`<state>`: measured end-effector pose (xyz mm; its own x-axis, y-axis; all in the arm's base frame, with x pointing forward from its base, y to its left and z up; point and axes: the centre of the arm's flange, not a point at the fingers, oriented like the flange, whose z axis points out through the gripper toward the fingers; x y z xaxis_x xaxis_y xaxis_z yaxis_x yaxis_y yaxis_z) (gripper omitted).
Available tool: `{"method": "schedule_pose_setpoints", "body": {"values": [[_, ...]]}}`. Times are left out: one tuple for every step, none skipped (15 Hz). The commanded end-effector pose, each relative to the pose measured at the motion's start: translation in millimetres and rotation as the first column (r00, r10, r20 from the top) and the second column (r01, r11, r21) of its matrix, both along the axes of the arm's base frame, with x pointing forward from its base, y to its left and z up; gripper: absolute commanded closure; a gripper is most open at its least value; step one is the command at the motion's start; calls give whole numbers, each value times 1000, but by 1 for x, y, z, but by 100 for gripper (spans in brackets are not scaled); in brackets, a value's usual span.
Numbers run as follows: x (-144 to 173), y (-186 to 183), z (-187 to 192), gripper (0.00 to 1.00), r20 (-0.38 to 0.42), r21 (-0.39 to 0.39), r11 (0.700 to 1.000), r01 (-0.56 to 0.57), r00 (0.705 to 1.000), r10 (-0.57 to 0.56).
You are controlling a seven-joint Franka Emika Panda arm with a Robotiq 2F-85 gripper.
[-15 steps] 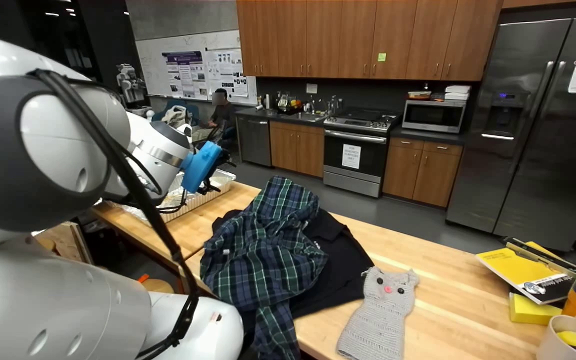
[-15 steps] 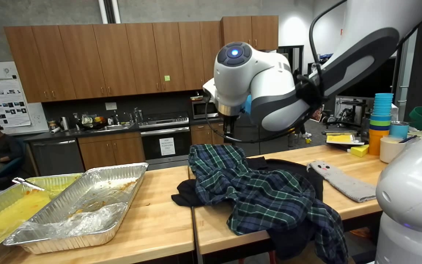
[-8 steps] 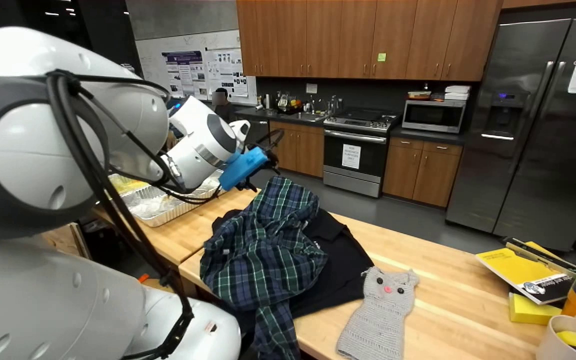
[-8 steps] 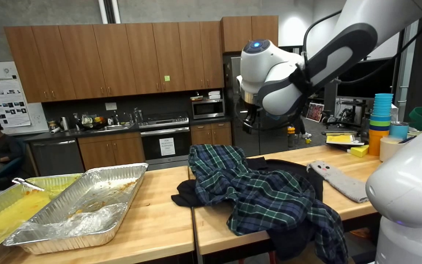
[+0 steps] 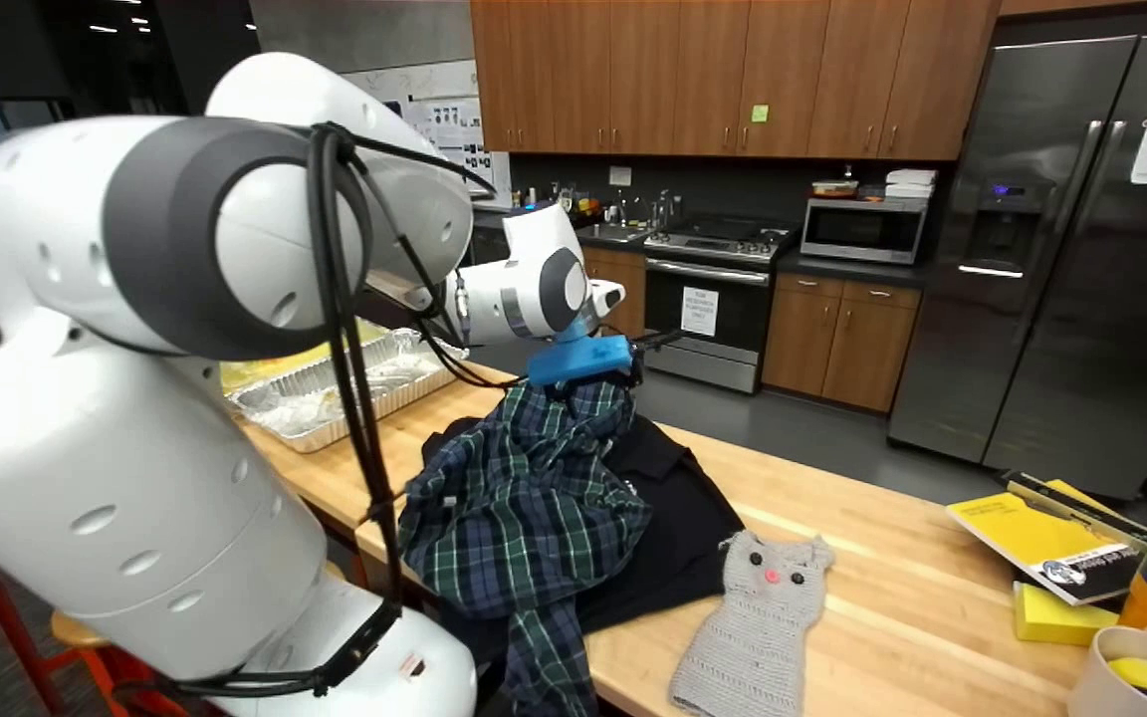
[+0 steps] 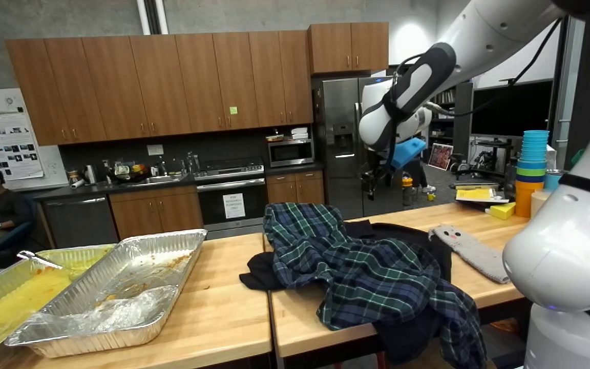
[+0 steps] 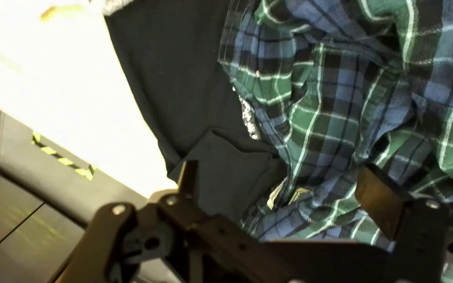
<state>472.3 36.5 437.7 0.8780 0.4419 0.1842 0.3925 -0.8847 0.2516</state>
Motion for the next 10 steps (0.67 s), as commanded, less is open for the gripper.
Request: {"method": "schedule_pose_setpoints", "body": {"values": [[44,-14,-7,0,-143,49,999,11,990,-4],[52,-16,-12,0,-163,56,998,15,987,-6],[59,-19,-15,0,-182,65,998,17,983,-5],[65,-20,-18,0,-198,73,997,19,980,-4],[72,-22,-21,0,-210,79,997,20,978,-3],[78,-23,-24,0,-218,81,996,23,976,-5],[85,-24,-26,0,-223,84,996,24,975,-5],[92,-24,-28,0,-226,82,996,27,974,-7],[98,-23,-29,0,-232,81,996,28,973,-9],[106,-21,-31,0,-235,77,997,27,972,-9]]}}
